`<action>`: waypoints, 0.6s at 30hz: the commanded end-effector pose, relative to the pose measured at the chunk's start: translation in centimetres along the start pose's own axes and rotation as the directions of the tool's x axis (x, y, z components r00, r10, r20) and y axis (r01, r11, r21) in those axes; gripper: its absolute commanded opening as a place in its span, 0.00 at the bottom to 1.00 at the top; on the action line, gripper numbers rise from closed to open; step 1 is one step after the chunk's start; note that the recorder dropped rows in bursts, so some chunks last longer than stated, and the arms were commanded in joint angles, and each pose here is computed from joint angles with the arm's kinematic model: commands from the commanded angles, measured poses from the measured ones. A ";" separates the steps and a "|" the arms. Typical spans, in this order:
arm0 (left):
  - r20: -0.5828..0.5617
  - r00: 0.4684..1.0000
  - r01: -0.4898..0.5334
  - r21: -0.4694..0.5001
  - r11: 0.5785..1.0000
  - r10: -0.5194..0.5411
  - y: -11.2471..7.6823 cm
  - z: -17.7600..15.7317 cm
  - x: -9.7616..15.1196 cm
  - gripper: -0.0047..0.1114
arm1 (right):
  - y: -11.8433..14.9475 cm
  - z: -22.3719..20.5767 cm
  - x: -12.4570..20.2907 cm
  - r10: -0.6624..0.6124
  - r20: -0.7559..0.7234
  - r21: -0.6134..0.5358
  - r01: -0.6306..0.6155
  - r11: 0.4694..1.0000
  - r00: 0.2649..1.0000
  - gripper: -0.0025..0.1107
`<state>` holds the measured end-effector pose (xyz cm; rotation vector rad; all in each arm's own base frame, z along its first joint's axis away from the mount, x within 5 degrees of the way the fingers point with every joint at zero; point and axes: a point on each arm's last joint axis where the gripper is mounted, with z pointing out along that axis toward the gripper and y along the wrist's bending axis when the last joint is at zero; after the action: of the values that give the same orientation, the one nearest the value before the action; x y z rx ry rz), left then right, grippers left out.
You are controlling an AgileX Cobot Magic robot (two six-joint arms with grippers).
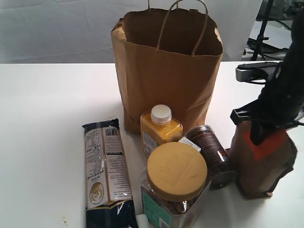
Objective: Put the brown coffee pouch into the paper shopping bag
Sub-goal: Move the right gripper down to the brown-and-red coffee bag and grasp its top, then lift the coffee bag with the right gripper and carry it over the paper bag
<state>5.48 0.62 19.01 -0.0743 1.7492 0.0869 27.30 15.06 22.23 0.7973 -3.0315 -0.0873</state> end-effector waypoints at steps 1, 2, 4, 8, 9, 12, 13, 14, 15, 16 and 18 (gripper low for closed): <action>0.002 1.000 -0.001 -0.004 1.000 0.001 0.0 0.0 0.1 0.04 | -0.1 -3.8 1.4 -0.042 0.173 0.057 0.032 0.998 0.984 0.02; 0.002 1.000 -0.001 -0.004 1.000 0.001 0.0 0.0 0.1 0.04 | -0.1 -5.0 1.8 -0.046 0.222 0.062 0.033 0.998 0.974 0.02; 0.002 1.000 -0.001 -0.004 1.000 0.001 0.0 0.0 0.1 0.04 | 0.1 -7.1 2.8 -0.051 0.312 0.068 0.032 0.997 0.949 0.02; 0.002 1.000 -0.001 -0.004 1.000 0.001 0.0 0.0 0.1 0.04 | 0.3 -10.9 4.4 -0.062 0.473 0.077 0.028 0.997 0.879 0.02; 0.002 1.000 -0.001 -0.004 1.000 0.001 0.0 0.0 0.1 0.04 | 0.4 -11.9 4.7 -0.063 0.504 0.077 0.027 0.997 0.862 0.02; 0.002 1.000 -0.001 -0.004 1.000 0.001 0.0 0.0 0.1 0.04 | 0.6 -14.6 5.2 -0.069 0.584 0.082 0.025 0.996 0.809 0.02; 0.002 1.000 -0.001 -0.004 1.000 0.001 0.0 0.0 0.1 0.04 | 0.6 -15.5 5.3 -0.071 0.608 0.086 0.024 0.996 0.791 0.02; 0.002 1.000 -0.001 -0.004 1.000 0.001 0.0 0.0 0.1 0.04 | 0.6 -16.3 5.4 -0.073 0.628 0.087 0.023 0.996 0.775 0.02; 0.002 1.000 -0.001 -0.004 1.000 0.001 0.0 0.0 0.1 0.04 | 0.7 -17.1 5.4 -0.074 0.649 0.088 0.022 0.996 0.757 0.02; 0.002 1.000 -0.001 -0.004 1.000 0.001 0.0 0.0 0.1 0.04 | 0.7 -17.9 5.4 -0.076 0.671 0.089 0.021 0.996 0.737 0.02; 0.002 1.000 -0.001 -0.004 1.000 0.001 0.0 0.0 0.1 0.04 | 0.8 -19.5 5.5 -0.079 0.712 0.092 0.019 0.996 0.698 0.02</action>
<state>5.48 0.62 19.01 -0.0743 1.7492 0.0869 22.63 12.13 38.97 1.0106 -3.6543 -0.3155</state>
